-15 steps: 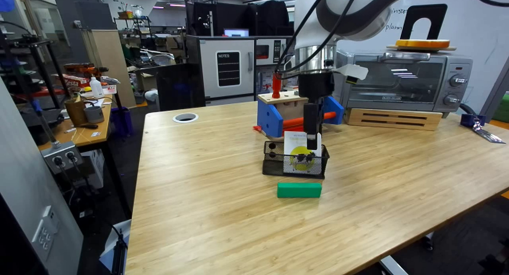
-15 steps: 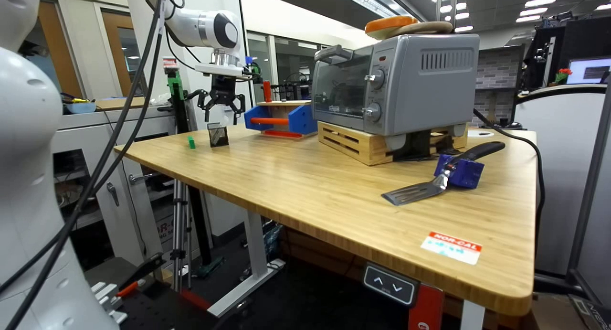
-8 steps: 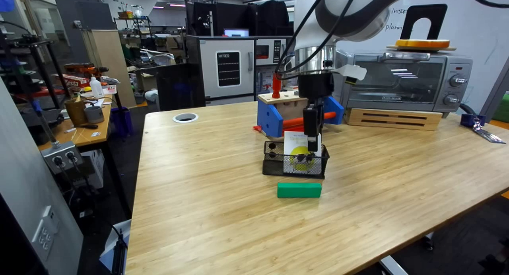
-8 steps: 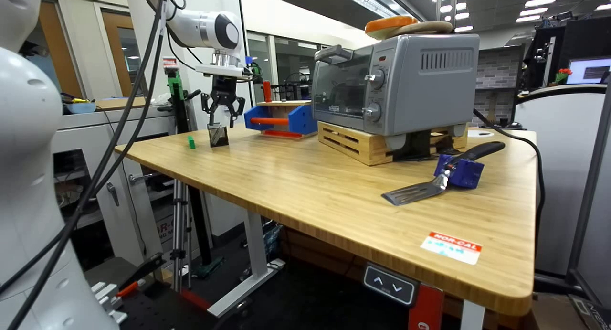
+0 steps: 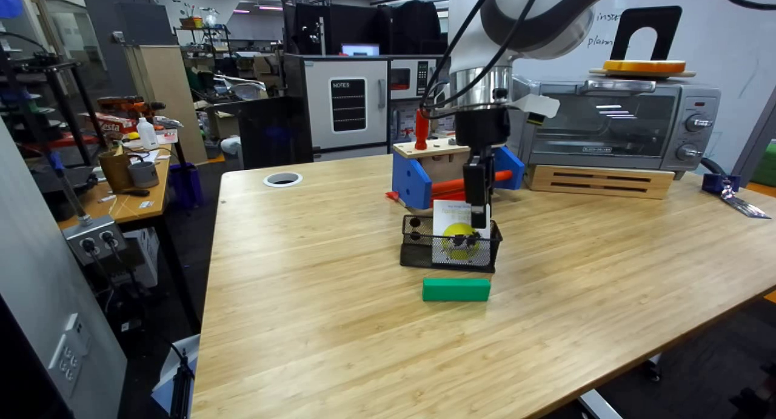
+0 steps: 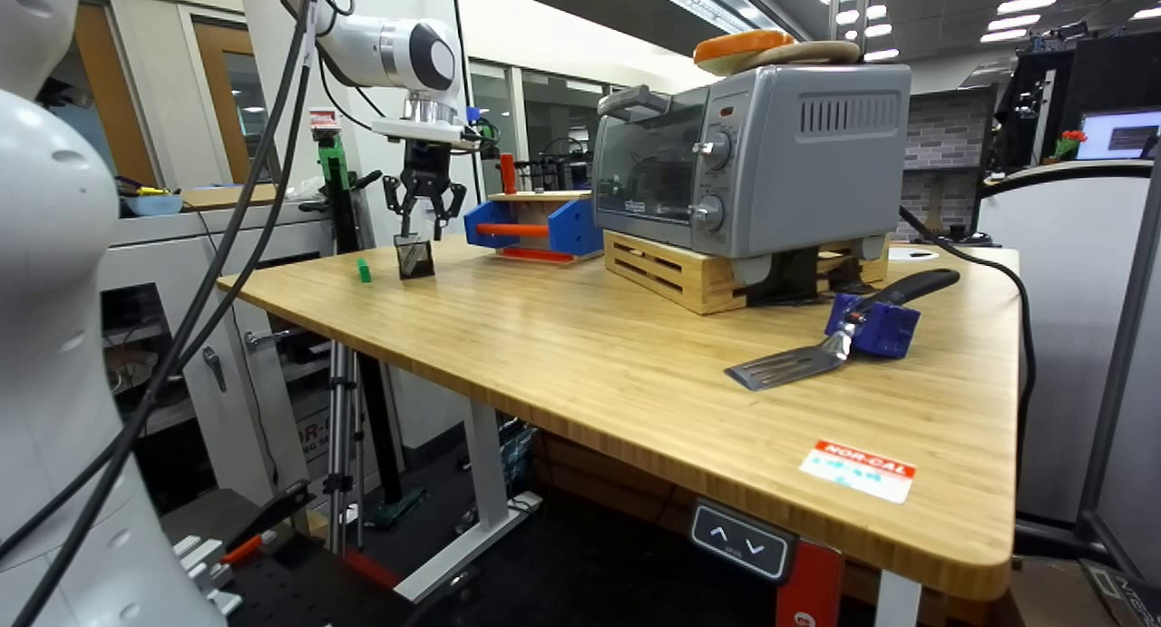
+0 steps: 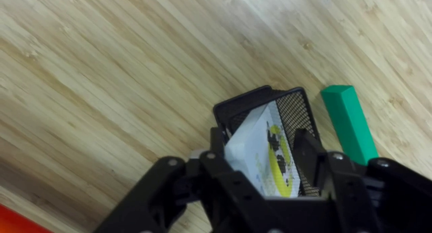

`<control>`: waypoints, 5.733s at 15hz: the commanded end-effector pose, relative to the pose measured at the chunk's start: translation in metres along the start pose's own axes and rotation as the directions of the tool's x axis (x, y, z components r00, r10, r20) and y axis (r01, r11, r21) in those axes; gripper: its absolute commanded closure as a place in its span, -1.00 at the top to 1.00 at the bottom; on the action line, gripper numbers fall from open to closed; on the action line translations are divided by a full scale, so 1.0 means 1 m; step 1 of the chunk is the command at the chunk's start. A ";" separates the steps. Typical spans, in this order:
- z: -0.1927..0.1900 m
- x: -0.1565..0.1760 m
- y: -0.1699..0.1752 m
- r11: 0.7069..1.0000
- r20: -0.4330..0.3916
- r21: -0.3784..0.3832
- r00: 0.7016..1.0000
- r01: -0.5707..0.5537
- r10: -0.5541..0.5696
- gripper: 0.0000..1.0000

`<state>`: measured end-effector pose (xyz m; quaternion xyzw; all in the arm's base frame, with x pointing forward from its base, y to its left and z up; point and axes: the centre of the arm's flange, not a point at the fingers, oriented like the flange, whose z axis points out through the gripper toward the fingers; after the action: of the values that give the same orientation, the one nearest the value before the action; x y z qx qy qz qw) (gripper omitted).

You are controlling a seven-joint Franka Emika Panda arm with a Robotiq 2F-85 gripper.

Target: Remove the small book from the object and put it on the table

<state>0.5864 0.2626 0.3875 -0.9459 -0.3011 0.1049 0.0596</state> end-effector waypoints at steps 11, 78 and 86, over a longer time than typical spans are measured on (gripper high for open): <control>-0.010 0.005 0.003 1.000 0.030 0.009 0.999 -0.009 0.009 -0.90; -0.029 -0.128 -0.050 0.386 0.000 0.050 0.386 -0.921 0.922 -0.93; -0.017 -0.114 -0.030 0.386 -0.002 0.045 0.386 -0.922 0.922 -0.93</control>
<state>0.4759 0.2226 0.4380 -0.9539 0.2779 0.1136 0.0044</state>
